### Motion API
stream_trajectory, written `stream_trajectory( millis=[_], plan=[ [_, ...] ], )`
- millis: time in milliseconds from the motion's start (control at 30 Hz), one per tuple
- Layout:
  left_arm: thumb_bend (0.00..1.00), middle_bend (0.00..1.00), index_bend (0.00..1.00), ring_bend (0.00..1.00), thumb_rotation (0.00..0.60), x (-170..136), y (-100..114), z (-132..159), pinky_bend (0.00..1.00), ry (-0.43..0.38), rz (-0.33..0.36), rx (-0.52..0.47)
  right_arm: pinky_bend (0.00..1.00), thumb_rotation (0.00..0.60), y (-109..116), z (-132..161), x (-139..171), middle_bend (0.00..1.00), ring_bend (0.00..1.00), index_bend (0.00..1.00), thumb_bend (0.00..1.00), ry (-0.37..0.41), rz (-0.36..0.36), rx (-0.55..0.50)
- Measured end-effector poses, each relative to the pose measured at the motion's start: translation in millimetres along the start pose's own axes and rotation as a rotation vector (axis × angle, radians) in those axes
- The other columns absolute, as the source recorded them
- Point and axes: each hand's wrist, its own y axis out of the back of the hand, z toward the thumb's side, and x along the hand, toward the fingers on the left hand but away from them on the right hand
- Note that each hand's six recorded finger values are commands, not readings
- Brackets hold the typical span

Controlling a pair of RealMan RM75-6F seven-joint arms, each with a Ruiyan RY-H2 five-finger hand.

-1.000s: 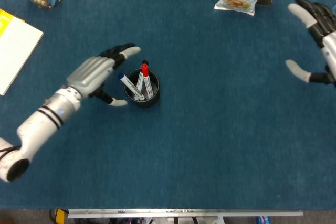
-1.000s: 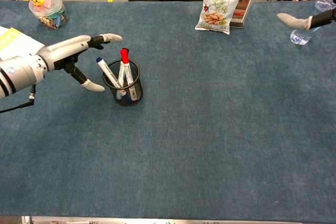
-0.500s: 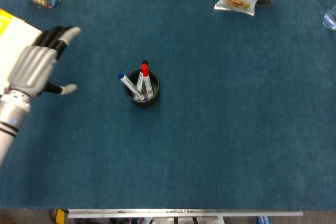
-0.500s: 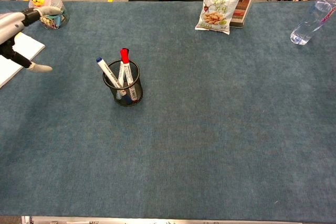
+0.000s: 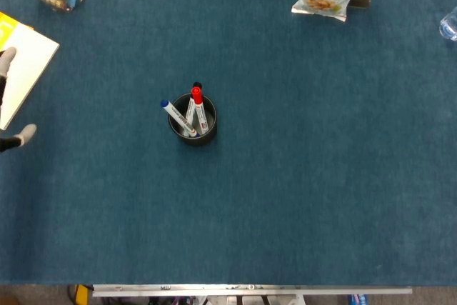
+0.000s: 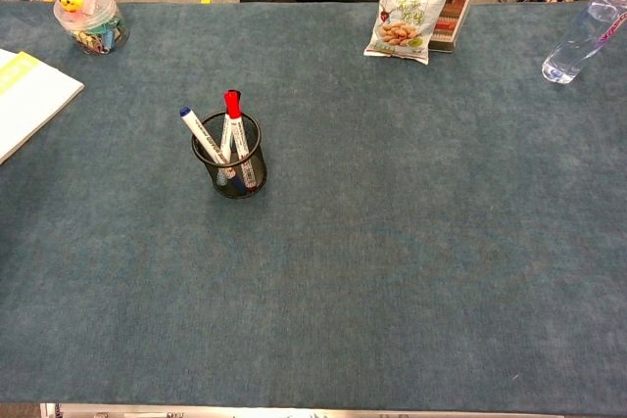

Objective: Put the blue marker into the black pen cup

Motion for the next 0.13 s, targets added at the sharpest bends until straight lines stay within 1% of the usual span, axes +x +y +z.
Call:
stream_trajectory(
  millis=[133],
  plan=[
    [0.09,0.14,0.05,0.11,0.600,-9.5,-0.4,-2.1,0.09,0.016,-0.016,0.001,0.00,0.600,0.5,0.2,1.7,0.04,0.00,0.11,0.30,0.001,-0.007,-0.003]
  ],
)
